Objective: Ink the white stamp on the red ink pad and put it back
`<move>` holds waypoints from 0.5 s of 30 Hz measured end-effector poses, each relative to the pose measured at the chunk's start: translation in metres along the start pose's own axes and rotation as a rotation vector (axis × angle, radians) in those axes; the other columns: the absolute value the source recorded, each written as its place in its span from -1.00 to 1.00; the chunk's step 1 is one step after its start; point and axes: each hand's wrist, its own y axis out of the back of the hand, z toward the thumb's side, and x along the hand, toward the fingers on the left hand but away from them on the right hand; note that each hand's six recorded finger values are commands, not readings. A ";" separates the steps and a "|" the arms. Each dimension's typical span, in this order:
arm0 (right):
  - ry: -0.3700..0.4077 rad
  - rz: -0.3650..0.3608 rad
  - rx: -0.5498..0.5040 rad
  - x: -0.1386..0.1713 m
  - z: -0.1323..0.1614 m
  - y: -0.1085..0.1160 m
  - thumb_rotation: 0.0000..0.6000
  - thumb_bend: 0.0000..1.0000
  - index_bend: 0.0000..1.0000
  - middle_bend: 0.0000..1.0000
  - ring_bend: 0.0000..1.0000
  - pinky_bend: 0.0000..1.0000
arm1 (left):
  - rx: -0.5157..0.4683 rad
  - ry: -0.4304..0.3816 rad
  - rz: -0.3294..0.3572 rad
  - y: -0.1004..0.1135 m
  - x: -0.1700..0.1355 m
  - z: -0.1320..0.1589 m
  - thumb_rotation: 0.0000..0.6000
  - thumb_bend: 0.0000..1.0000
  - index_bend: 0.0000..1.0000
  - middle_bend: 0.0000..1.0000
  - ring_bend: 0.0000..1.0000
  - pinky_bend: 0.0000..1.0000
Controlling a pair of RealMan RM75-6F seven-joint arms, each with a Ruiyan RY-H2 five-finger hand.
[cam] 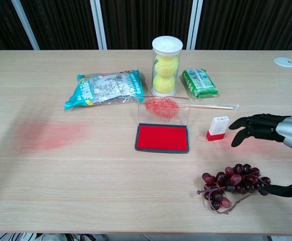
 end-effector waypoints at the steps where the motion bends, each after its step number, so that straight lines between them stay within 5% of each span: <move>1: 0.000 0.000 0.001 0.000 0.000 0.000 1.00 -0.48 -0.42 -0.68 -0.68 -0.37 | 0.000 0.000 0.000 0.000 0.000 0.000 1.00 -0.97 -1.00 -1.00 -1.00 -1.00; 15: -0.004 -0.016 -0.001 0.001 -0.002 0.003 1.00 -0.48 -0.42 -0.68 -0.68 -0.37 | 0.001 -0.003 0.002 0.000 0.001 0.001 1.00 -0.97 -1.00 -1.00 -1.00 -1.00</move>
